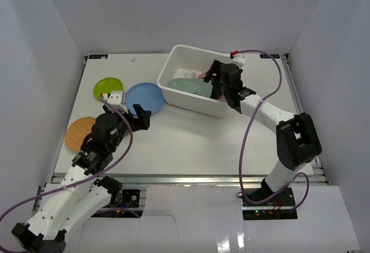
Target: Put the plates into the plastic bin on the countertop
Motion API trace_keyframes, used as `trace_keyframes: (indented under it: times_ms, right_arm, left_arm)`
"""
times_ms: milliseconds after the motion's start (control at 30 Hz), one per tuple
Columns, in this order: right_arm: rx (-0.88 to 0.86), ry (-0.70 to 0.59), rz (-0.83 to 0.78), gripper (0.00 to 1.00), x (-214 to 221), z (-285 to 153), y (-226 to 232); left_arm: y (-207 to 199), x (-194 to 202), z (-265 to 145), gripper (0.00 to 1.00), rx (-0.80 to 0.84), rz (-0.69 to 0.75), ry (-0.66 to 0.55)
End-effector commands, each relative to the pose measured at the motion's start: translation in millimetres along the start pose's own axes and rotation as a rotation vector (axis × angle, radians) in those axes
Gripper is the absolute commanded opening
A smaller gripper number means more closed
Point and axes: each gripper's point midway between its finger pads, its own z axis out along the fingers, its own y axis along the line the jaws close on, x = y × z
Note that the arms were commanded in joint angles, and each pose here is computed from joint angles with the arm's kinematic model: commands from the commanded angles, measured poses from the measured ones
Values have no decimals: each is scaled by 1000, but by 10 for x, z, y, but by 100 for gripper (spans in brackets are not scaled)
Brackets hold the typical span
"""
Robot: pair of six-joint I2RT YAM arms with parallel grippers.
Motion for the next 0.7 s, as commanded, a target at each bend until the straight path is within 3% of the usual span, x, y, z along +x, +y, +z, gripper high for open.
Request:
trace_keyframes:
  times_ms: [0, 67, 167, 300, 433, 600, 667]
  right_arm:
    - [-110, -188, -36, 87, -757, -391, 516]
    - [-167, -205, -68, 83, -812, -595, 715]
    - [-334, -140, -84, 78, -373, -962, 1279]
    - [-527, -14, -5, 64, 437, -1278, 1784]
    - [-650, 171, 53, 52, 1321, -1254, 2201]
    - [-684, 328, 116, 58, 2123, -1055, 2542]
    - [-713, 341, 149, 66, 2157, -1003, 2764]
  left_arm:
    - [41, -158, -42, 98, -28, -16, -40]
    - [67, -207, -57, 98, -43, -26, -58]
    - [92, -338, -91, 98, -67, -47, -98]
    - [184, -577, -198, 98, -124, -68, -174]
    - [270, -671, -292, 98, -164, -92, -224]
    - [321, -569, -282, 98, -177, -106, -225]
    - [346, -572, -289, 98, -186, -110, -243]
